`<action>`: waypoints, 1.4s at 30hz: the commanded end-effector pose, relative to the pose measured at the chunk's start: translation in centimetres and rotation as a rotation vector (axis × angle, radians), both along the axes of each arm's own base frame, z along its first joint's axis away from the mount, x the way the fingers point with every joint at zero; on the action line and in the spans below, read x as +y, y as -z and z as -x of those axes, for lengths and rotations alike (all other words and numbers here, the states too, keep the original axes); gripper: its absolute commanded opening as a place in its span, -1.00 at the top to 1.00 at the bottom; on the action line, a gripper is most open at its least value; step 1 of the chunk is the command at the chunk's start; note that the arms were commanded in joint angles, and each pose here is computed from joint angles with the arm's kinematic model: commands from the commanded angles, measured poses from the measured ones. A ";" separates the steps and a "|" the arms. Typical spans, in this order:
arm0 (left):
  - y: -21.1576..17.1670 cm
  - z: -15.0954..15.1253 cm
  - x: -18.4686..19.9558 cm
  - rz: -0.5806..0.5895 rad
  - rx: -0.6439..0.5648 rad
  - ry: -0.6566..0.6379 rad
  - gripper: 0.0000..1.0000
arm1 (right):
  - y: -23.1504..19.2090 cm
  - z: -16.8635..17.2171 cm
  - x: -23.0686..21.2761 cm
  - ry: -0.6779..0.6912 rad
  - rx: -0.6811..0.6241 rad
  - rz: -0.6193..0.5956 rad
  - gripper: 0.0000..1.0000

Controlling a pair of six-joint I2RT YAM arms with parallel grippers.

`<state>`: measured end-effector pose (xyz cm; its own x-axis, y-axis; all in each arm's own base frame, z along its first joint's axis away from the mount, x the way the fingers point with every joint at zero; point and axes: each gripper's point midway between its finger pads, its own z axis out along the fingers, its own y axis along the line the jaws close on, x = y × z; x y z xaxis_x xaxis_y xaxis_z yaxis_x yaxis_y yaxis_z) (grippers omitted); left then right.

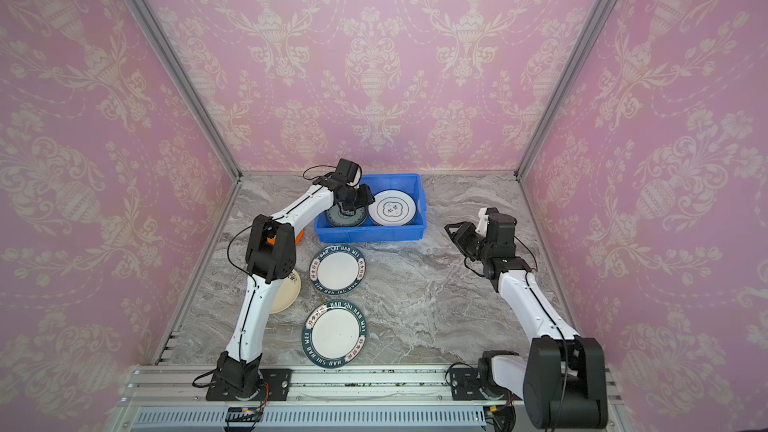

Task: Place the plates into the plastic bin on the countertop
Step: 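Lower the plate against the green-rimmed plate in the bin and open the left gripper, then withdraw the left gripper from the bin while the right gripper reaches the green-rimmed plate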

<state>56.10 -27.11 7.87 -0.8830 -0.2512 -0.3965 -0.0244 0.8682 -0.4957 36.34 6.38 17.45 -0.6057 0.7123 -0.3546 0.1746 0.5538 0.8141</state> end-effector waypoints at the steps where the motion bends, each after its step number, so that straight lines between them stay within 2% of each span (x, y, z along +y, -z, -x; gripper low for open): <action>1: 0.1 0.2 -0.4 -0.027 -0.007 0.024 -0.03 | 0.3 -0.2 0.2 -0.010 0.001 -0.019 0.21; 7: 0.4 0.4 -1.3 -0.015 -0.006 0.044 0.00 | 0.3 -0.3 0.2 -0.010 0.001 -0.019 0.21; 11: -1.1 0.4 -1.7 -0.001 -0.034 0.062 0.01 | -0.2 -0.3 0.5 -0.023 -0.014 -0.028 0.23; 18: -8.4 0.6 -1.7 0.002 -0.180 0.105 -0.09 | -1.7 -0.2 2.9 -0.130 -0.065 -0.042 0.27; 23: -14.2 2.3 -2.1 0.051 -0.274 0.163 -0.13 | -2.6 1.3 7.6 -0.318 -0.098 -0.011 0.25; 30: -17.7 8.2 -1.7 0.203 -0.316 0.215 -0.22 | -0.3 5.5 14.1 -0.618 -0.028 -0.038 0.25; 34: -17.0 13.8 -2.2 0.266 -0.242 0.254 -0.25 | 2.1 8.5 16.5 -0.740 0.040 -0.038 0.27; 37: -15.9 18.6 -2.7 0.221 -0.188 0.327 -0.33 | 4.2 10.5 17.6 -0.803 0.092 -0.020 0.28; 39: -14.9 21.1 -2.5 0.219 -0.165 0.356 -0.37 | 5.7 11.5 18.1 -0.833 0.133 -0.010 0.29; 42: -13.7 24.1 -1.7 0.276 -0.147 0.371 -0.41 | 7.5 12.6 18.9 -0.869 0.183 -0.010 0.30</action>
<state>34.40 -29.62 21.21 -0.8659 -0.0387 -0.4987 0.3393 0.6871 -0.6425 25.33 24.99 11.88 -0.9711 0.0355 -0.2361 -0.1810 0.5356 0.8249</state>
